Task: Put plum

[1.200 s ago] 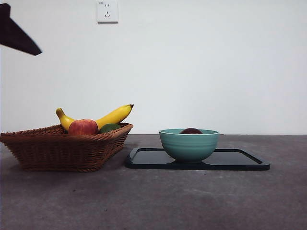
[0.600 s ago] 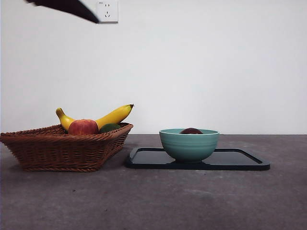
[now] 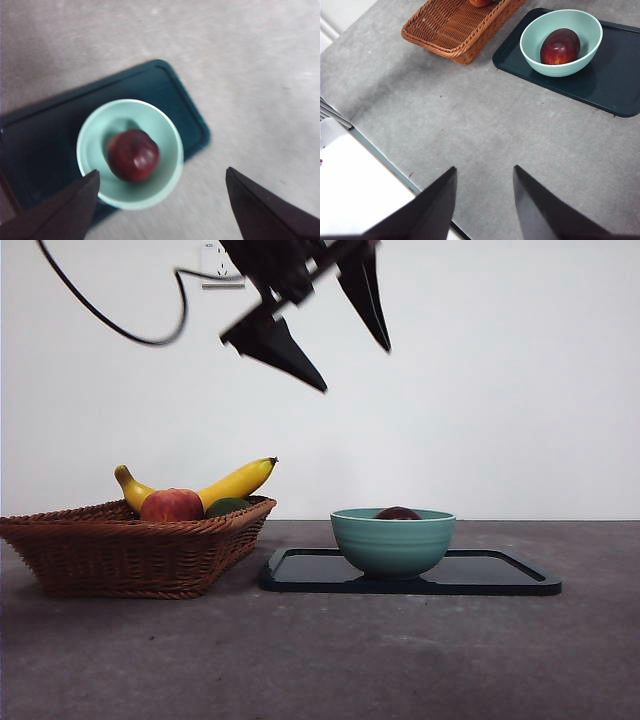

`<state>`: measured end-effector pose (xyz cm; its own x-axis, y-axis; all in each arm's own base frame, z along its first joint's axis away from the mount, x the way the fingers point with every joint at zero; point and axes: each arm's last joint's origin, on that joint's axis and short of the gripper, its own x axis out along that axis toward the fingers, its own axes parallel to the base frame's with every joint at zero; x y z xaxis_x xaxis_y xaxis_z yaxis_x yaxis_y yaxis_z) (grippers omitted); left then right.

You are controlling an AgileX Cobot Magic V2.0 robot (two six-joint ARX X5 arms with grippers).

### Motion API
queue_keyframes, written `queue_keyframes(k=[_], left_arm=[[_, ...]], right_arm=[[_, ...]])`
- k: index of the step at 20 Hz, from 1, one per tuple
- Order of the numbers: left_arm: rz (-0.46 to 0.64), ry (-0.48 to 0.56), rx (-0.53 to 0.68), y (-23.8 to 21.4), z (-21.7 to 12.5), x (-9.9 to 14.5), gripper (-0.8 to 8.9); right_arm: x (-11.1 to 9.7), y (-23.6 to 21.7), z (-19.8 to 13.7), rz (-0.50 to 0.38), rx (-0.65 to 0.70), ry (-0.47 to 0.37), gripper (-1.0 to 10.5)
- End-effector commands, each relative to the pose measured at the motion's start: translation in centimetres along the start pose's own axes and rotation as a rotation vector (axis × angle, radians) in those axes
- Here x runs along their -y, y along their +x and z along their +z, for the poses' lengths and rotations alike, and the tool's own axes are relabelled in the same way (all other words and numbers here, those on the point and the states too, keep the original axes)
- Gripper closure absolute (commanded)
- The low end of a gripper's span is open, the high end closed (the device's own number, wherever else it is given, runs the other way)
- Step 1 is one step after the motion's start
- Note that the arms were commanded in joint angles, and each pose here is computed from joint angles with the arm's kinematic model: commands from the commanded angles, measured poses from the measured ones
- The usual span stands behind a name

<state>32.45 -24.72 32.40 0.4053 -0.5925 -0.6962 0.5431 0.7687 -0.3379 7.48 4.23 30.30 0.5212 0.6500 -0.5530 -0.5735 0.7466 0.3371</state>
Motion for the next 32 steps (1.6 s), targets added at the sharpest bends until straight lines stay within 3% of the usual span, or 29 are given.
queue_keyframes(k=[1,14,32], left_arm=[[0.0,0.009,0.002,2.2,0.9,0.4,4.12],[0.099,0.051,-0.117,11.7,-1.4,0.4,4.13],[0.145,0.084,-0.17,14.6,-3.0,-0.1,4.13]], right_arm=[[-0.1,-0.1,0.2,0.008,0.006,0.003,7.7],[-0.1,-0.1,-0.2,0.001,-0.038,0.019,7.7],[0.0,-0.1,-0.5,-0.003,-0.058,0.024,7.7]])
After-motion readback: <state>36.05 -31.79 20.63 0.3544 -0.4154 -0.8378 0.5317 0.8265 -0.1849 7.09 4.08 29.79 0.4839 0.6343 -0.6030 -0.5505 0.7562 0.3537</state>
